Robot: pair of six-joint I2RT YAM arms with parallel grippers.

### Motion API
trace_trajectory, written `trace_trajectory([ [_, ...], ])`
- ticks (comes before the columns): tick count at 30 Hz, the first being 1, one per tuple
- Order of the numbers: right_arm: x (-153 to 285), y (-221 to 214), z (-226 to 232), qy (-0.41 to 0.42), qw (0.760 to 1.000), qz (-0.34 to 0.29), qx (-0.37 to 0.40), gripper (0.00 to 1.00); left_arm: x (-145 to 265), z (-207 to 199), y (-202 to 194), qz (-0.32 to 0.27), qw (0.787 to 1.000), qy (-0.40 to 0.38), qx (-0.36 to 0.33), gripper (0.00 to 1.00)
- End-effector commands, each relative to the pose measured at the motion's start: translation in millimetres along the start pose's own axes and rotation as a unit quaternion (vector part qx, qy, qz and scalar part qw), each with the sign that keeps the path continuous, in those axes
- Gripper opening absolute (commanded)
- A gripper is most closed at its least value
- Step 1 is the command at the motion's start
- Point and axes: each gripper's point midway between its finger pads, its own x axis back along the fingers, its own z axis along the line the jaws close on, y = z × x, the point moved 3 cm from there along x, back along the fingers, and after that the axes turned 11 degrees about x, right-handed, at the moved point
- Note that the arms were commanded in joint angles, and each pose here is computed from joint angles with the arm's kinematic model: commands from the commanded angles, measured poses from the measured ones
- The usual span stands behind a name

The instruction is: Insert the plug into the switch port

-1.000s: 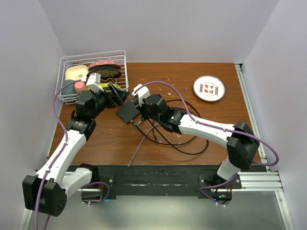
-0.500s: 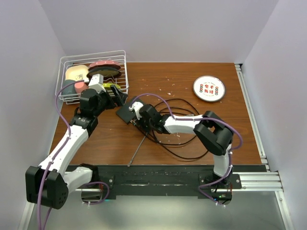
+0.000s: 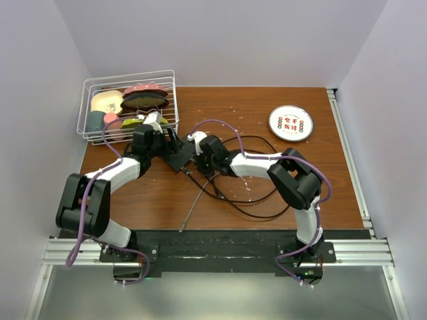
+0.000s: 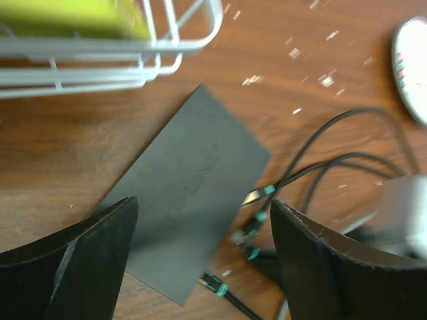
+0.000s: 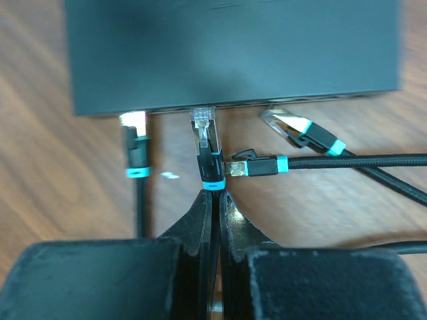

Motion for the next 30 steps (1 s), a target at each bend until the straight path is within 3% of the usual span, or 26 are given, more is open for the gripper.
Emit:
trace_trajectory([
  [1, 1.1, -28.6, -26.1, -0.023, 0.997, 0.050, -0.046, 0.00, -17.5, -12.0, 1.2, -0.011, 0.999, -0.028, -0.033, 0.79],
  [13, 5.4, -59.3, -104.0, -0.134, 0.973, 0.108, -0.151, 0.00, -54.8, 18.4, -40.7, 0.065, 0.996, 0.045, -0.038, 0.67],
  [20, 42.6, -70.0, -176.3, -0.214, 0.942, 0.109, -0.232, 0.00, -62.5, 28.0, -52.4, 0.088, 0.994, 0.060, -0.027, 0.66],
  [26, 68.0, -76.0, -209.3, -0.269, 0.923, 0.120, -0.249, 0.00, -61.3, 31.8, -55.0, 0.093, 0.993, 0.069, -0.028, 0.66],
  [30, 74.4, -65.2, -206.8, -0.245, 0.934, 0.097, -0.241, 0.00, -58.9, 28.6, -52.8, 0.090, 0.994, 0.061, -0.032, 0.66],
])
